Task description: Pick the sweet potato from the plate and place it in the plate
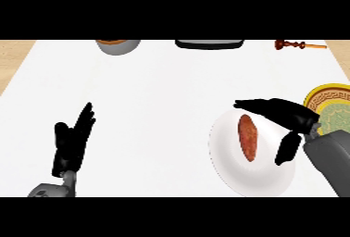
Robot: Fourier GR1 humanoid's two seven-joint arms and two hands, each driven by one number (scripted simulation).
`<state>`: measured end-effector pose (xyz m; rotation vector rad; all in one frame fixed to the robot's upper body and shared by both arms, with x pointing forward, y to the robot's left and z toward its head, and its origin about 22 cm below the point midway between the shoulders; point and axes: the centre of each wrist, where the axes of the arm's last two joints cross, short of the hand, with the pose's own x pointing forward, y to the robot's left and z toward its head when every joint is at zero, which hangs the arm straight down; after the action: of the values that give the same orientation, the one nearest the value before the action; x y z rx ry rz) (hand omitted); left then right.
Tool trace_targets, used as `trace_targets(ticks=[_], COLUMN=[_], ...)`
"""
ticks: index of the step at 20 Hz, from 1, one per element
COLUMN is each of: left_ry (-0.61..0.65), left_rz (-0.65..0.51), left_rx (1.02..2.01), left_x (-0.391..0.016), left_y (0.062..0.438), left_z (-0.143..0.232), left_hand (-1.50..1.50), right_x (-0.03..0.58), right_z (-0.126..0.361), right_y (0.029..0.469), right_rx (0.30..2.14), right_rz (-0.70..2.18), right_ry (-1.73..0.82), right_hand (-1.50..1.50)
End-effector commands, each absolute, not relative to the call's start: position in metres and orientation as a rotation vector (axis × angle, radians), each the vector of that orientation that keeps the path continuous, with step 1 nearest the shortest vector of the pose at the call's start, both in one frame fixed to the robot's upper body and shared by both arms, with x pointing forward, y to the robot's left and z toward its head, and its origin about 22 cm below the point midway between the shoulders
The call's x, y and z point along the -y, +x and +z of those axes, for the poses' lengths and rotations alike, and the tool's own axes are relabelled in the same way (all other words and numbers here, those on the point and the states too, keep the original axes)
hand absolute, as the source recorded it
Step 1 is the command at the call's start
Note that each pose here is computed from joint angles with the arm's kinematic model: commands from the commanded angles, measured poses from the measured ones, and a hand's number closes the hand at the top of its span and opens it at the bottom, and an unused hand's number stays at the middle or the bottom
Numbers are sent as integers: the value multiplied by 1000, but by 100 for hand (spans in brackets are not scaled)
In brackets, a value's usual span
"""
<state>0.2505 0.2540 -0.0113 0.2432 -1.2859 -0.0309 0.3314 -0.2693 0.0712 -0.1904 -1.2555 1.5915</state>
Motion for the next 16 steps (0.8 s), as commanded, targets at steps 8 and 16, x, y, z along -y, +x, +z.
trace_targets(ticks=[8,16], left_ry=[252,263], left_rz=[-30,-22], left_rx=[1290,1271], left_x=[-258,-241], left_y=[243,253], left_z=[5,-24], left_hand=[0,0], right_x=[249,246], right_z=[66,15], right_y=[329,334], right_rx=[1218,1203], right_rz=[1635,1639], right_ry=[-170,-174], right_hand=[-150,-150])
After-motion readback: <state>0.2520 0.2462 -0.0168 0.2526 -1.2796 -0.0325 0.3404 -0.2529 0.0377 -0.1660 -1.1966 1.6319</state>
